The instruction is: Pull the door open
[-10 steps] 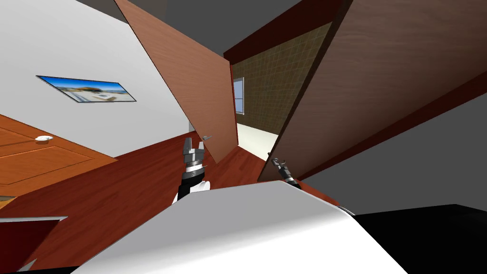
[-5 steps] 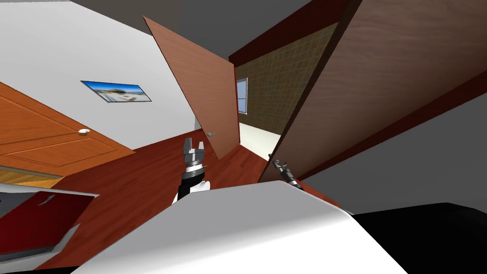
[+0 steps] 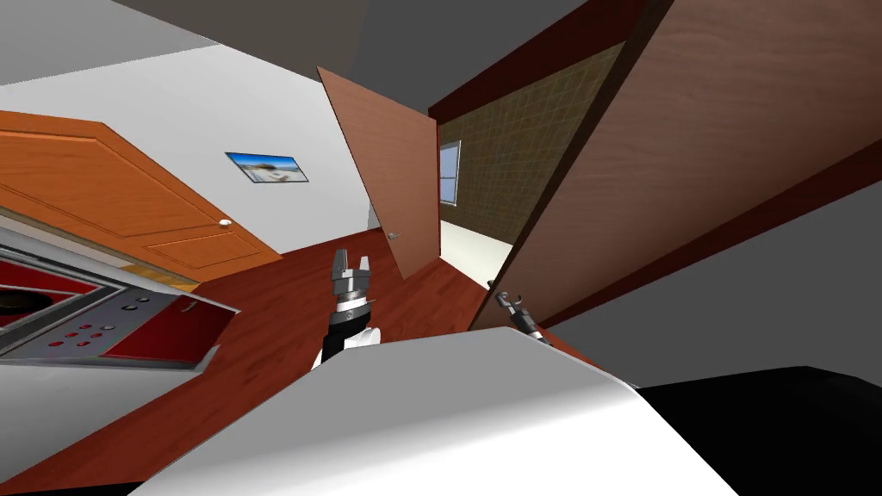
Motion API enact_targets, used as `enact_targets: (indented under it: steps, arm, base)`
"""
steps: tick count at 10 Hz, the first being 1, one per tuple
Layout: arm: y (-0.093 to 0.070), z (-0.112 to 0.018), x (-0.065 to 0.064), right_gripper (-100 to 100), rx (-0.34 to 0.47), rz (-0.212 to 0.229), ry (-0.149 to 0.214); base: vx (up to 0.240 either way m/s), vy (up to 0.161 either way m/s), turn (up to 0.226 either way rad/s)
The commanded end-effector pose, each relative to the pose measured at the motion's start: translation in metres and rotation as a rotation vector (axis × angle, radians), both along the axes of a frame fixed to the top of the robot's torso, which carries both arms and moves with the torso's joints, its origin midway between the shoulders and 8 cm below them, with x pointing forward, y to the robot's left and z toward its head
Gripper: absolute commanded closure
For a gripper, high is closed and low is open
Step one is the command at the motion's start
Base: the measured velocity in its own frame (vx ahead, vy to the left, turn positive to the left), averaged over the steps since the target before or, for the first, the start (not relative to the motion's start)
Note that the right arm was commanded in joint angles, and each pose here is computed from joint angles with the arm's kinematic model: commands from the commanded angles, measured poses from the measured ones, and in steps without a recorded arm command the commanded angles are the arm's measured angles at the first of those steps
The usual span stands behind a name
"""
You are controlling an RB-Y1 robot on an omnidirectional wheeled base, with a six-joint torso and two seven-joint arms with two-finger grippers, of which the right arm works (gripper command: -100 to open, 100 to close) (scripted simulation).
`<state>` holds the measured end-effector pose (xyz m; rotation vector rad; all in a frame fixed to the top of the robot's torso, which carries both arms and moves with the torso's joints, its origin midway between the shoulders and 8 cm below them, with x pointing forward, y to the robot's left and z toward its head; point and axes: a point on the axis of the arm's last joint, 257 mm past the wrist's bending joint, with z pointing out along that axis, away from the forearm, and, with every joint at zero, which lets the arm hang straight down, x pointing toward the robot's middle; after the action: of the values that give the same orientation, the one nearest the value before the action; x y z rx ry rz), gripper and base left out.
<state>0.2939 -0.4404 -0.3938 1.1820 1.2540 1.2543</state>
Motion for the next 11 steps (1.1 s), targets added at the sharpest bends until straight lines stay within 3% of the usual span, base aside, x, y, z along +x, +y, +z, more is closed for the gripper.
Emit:
enact_targets:
  steps: [1, 4, 7, 8, 11]
  arm:
    - [-0.002, 0.001, -0.007, 100, -0.001, 0.004, -0.001]
    - [-0.002, 0.000, -0.012, 100, -0.001, 0.009, 0.004]
    - [0.005, -0.001, 0.007, 100, -0.003, 0.023, 0.002]
    - [0.005, -0.001, 0.007, 100, -0.003, 0.023, 0.002]
    - [0.012, 0.000, 0.029, 100, -0.005, 0.036, -0.002]
  base:
    - [-0.204, -0.071, 0.143]
    - [-0.163, -0.037, 0.099]
    - [-0.195, -0.061, 0.099]
    - [-0.115, -0.024, 0.026]
    - [-0.184, -0.049, 0.087]
